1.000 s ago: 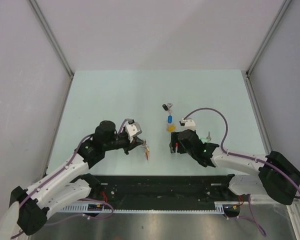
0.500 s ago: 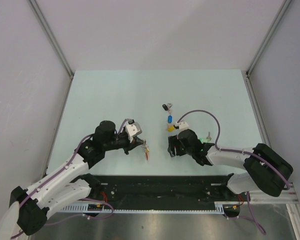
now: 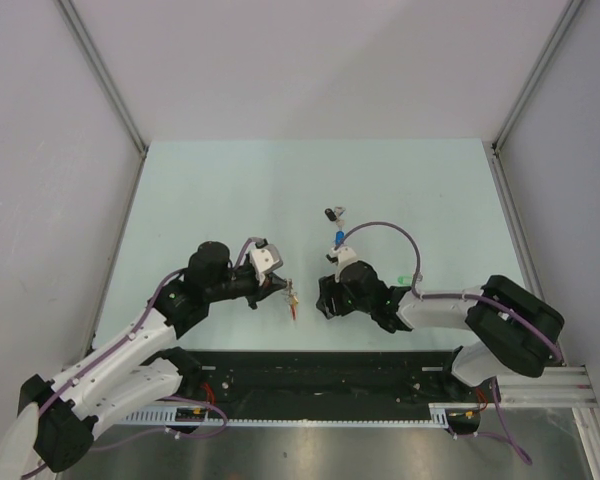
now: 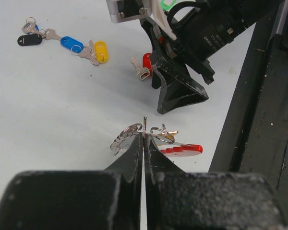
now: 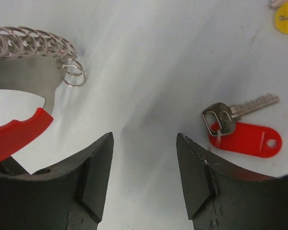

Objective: Put the keys on the keyring

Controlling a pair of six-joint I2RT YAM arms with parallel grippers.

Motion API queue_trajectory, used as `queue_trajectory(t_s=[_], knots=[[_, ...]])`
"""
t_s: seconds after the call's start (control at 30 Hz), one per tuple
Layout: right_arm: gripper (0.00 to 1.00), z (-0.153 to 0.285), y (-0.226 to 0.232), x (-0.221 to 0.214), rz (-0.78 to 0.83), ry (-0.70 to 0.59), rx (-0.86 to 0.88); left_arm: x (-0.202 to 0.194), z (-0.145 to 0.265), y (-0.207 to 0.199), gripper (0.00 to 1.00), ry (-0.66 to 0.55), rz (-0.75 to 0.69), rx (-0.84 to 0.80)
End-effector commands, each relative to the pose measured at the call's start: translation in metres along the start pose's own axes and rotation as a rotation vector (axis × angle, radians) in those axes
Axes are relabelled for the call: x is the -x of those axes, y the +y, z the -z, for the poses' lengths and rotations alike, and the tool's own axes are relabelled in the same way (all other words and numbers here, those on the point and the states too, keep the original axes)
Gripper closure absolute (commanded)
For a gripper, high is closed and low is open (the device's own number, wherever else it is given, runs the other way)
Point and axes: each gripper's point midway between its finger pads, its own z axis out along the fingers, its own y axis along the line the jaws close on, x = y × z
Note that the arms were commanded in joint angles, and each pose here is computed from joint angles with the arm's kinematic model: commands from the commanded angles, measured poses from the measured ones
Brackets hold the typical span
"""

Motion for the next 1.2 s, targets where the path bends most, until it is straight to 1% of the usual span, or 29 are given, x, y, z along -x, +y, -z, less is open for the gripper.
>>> queue_trajectory(t_s=[0.0,0.07,0.1,0.2,0.23,0.33,0.37,0.47,0.5,0.6,0.8,0.97,1.17], knots=[[0.4,-0.01,0.018,0.014,0.025,-0.019,0.049,0.03,0.006,0.0,1.0,-0.079,-0.035,0.006],[0.4,-0.013,0.019,0.028,0.046,-0.044,0.047,0.031,0.007,0.0,1.0,-0.082,-0.037,0.005],[0.4,-0.012,0.018,0.029,0.056,-0.033,0.042,0.03,0.006,0.0,1.0,-0.082,-0.037,0.005],[0.4,-0.003,0.015,0.044,0.08,-0.053,0.035,0.029,0.007,0.0,0.99,-0.08,-0.036,0.008],[0.4,0.005,0.015,0.054,0.075,-0.077,0.038,0.03,0.007,0.0,1.0,-0.082,-0.036,0.008],[0.39,0.017,-0.004,0.063,0.067,-0.075,0.009,0.031,0.007,0.0,0.99,-0.083,-0.037,0.007],[0.37,0.023,-0.015,0.074,0.052,-0.103,-0.015,0.03,0.007,0.0,1.0,-0.082,-0.037,0.005],[0.32,0.031,-0.031,0.074,0.035,-0.073,-0.014,0.03,0.007,-0.001,1.0,-0.083,-0.037,0.002],[0.32,0.031,-0.044,0.076,0.016,-0.073,-0.031,0.031,0.007,0.0,1.0,-0.084,-0.037,0.005],[0.31,0.031,-0.056,0.074,-0.006,-0.047,-0.012,0.031,0.007,-0.001,1.0,-0.085,-0.036,0.004],[0.31,0.021,-0.062,0.06,-0.013,0.013,0.03,0.031,0.007,0.0,0.99,-0.084,-0.036,0.004],[0.31,0.01,-0.062,0.055,-0.013,0.03,0.08,0.03,0.006,-0.001,1.0,-0.08,-0.036,0.0],[0.32,0.002,-0.061,0.04,-0.031,0.083,0.113,0.029,0.006,-0.002,1.0,-0.078,-0.036,0.0]])
